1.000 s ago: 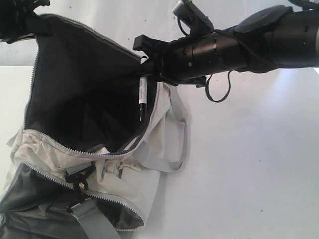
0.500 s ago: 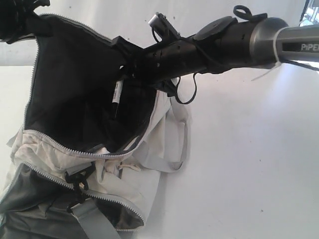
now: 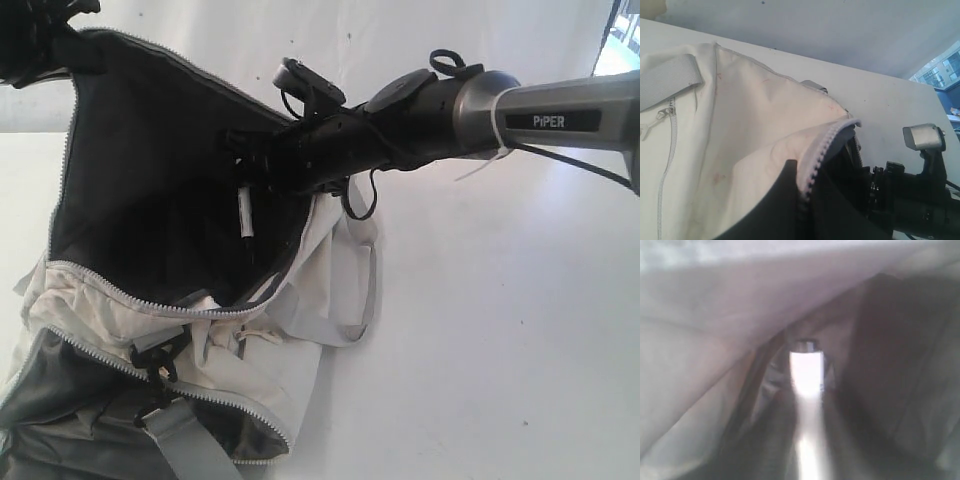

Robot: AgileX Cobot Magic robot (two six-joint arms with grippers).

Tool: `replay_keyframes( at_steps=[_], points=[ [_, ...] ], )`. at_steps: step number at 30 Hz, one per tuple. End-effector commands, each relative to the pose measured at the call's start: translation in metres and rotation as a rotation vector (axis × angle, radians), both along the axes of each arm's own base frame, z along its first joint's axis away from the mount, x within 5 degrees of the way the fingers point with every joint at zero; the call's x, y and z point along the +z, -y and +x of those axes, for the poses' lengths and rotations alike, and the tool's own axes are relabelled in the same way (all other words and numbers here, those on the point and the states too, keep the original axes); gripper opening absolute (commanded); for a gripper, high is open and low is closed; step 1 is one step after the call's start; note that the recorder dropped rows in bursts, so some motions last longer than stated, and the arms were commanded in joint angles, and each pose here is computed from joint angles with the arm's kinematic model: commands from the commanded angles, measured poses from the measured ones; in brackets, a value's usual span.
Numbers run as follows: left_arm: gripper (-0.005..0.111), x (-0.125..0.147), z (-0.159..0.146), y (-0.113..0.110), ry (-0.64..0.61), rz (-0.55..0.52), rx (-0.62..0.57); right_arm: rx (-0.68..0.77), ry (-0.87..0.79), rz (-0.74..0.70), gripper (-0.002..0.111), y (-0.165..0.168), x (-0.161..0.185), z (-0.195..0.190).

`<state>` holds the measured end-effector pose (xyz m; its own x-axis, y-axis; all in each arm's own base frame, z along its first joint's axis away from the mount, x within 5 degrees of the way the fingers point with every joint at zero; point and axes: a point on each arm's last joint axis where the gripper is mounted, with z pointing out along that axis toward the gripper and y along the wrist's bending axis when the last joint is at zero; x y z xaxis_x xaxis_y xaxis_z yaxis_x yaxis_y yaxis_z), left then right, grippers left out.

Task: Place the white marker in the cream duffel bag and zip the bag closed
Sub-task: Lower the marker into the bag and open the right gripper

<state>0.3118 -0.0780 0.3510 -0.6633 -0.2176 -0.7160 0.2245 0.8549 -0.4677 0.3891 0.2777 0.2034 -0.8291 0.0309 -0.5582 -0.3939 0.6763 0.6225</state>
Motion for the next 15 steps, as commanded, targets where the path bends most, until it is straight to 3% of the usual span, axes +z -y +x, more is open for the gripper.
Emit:
replay_keyframes(
  at_steps=[1, 3, 5, 6, 10, 12, 15],
  points=[
    [0.0, 0.008, -0.001, -0.002, 0.036, -0.005, 0.013, 0.017, 0.014, -0.001, 0.061, -0.001, 0.002, 0.0],
    [0.0, 0.008, -0.001, -0.002, 0.036, -0.005, 0.013, 0.026, 0.008, 0.001, 0.068, -0.001, 0.002, -0.001],
    [0.0, 0.008, -0.001, -0.002, 0.038, 0.005, 0.012, 0.075, -0.014, 0.023, 0.068, -0.002, 0.01, -0.007],
    [0.0, 0.007, -0.001, -0.003, 0.04, 0.022, 0.01, 0.087, -0.046, 0.031, 0.065, -0.002, 0.017, -0.012],
    [0.0, 0.004, -0.004, 0.0, 0.081, 0.158, -0.123, 0.192, -0.151, -0.131, 0.035, 0.023, 0.041, -0.033],
    [0.0, 0.003, -0.005, 0.0, 0.098, 0.191, -0.151, 0.259, -0.205, -0.149, 0.027, 0.039, 0.053, -0.039],
    [0.0, 0.006, -0.01, 0.005, 0.14, 0.214, -0.256, 0.252, -0.245, -0.14, 0.024, 0.072, 0.066, -0.034]
  ],
)
